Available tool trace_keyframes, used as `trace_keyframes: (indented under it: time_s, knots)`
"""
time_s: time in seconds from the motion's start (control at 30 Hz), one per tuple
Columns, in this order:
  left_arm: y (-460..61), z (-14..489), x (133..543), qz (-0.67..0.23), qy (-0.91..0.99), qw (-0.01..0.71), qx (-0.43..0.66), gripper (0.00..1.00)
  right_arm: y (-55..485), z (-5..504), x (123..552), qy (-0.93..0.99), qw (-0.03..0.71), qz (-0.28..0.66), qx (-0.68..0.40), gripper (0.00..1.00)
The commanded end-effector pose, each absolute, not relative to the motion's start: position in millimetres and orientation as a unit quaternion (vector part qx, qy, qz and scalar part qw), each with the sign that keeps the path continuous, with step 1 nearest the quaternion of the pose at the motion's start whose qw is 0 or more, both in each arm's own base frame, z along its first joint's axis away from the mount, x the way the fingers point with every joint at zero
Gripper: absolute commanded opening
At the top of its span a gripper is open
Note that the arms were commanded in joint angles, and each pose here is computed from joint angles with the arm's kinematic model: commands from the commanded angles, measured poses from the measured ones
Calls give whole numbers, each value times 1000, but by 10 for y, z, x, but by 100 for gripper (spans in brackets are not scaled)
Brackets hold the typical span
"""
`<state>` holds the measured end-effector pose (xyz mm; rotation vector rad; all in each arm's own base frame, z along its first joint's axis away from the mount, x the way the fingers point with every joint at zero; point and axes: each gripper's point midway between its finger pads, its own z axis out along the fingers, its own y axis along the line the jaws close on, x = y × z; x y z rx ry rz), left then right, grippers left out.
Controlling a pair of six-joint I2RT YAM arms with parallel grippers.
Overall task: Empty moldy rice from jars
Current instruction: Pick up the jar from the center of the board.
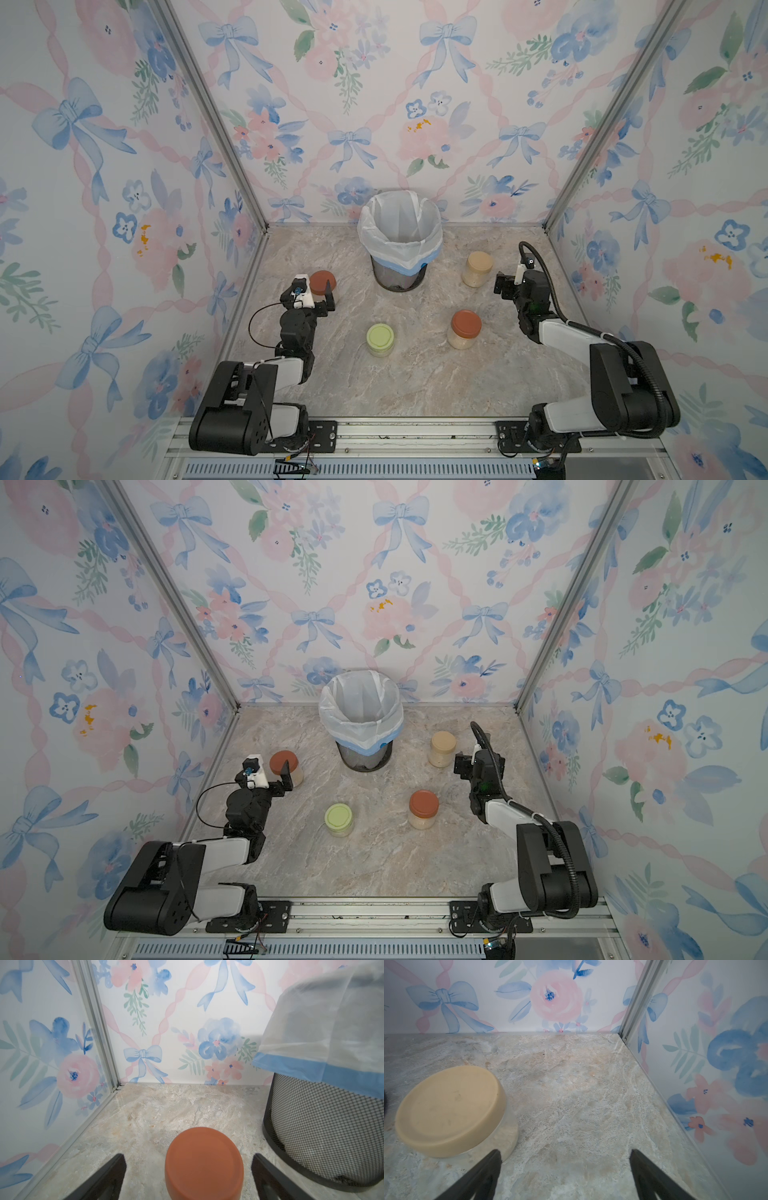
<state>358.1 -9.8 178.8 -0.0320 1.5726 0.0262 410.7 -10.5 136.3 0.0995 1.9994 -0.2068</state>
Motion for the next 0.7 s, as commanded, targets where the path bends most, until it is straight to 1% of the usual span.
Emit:
trace_keyframes:
  time_s: [0.0, 0.23, 0.5, 0.67]
  knots:
    - [-145, 1823, 3580, 0, 716, 698, -14, 98, -116, 1343, 4003, 867, 486, -95, 54, 98]
    - [-259, 1898, 3559, -11, 735, 678, -20, 98, 106, 1564, 3918, 890, 445, -91, 29, 97]
    - [-597, 2052, 3467, -49, 757, 651, 10, 98, 335, 1802, 3725, 918, 384, -99, 11, 97]
    - [-784, 2190, 3364, -74, 761, 644, 26, 98, 548, 1950, 3540, 927, 364, -84, -12, 97]
